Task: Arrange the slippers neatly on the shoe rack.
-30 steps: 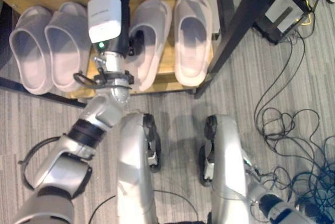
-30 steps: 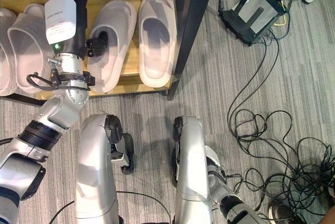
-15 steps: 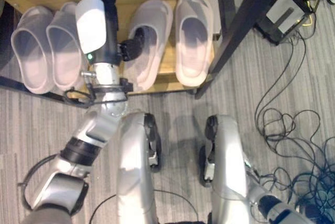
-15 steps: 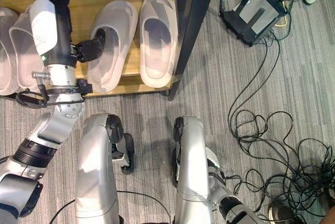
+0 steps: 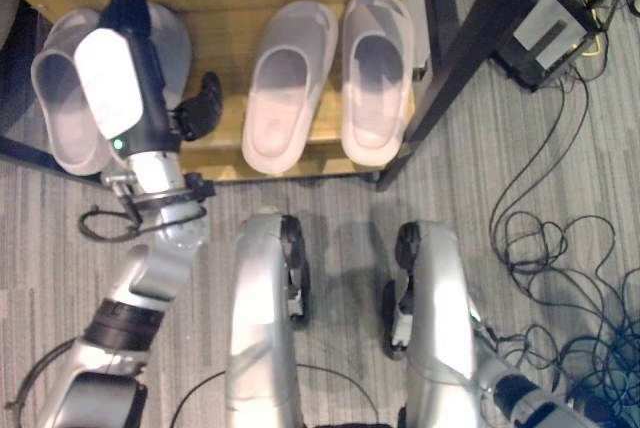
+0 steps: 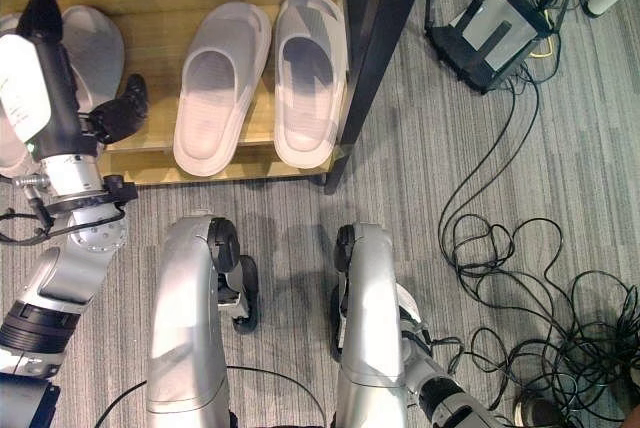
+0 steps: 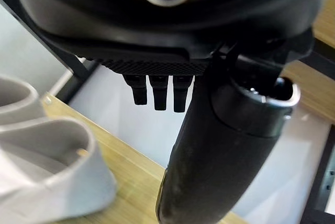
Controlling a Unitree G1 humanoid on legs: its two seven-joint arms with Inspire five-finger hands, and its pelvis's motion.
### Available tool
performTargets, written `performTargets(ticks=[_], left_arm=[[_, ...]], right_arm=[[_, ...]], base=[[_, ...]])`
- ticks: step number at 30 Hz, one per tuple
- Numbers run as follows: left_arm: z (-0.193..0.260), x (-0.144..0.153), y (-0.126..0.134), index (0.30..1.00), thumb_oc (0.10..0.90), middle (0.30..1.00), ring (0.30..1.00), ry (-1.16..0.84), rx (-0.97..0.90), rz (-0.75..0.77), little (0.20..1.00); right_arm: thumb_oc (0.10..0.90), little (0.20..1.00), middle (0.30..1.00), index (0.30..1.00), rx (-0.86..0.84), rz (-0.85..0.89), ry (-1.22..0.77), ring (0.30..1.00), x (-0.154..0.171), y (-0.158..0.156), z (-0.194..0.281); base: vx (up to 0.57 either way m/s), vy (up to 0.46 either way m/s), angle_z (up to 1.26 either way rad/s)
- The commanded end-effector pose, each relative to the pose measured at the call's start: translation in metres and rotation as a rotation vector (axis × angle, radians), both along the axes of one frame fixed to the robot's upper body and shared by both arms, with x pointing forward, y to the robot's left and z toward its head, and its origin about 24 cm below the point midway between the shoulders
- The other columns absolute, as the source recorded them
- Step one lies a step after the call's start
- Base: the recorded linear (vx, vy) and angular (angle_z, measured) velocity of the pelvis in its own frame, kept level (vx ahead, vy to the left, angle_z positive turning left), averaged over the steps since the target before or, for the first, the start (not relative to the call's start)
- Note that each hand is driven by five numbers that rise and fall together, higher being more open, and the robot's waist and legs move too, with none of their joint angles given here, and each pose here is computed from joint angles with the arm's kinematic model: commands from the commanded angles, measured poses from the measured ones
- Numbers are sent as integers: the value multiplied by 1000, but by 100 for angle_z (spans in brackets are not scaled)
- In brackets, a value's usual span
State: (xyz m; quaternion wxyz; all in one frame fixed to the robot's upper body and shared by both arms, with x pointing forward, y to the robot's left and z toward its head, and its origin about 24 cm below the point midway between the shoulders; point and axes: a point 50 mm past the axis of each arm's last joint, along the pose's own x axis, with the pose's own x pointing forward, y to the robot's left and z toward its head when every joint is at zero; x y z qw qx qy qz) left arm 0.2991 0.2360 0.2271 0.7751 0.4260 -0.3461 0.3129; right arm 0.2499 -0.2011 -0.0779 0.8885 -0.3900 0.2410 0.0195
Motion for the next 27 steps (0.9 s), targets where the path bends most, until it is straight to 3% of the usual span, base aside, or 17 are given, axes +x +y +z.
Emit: performTargets(ticks=[1, 16, 27], left_arm=[[53, -19, -5, 900, 800, 900, 900, -284, 81, 6, 900], [24, -13, -6, 900, 800, 900, 900, -131, 165, 35, 900], [19, -13, -24, 900, 800, 900, 900, -107, 214, -46, 900]], right_arm=[[800, 900, 900, 900, -12, -37, -54, 900, -4, -11, 5], [800, 900, 900, 900, -60, -24, -139, 900, 5, -15, 19], [800, 900, 900, 900, -76, -2, -170, 900, 8, -13, 24]], base=[[0, 0, 0], [0, 0, 0], [0, 0, 0]])
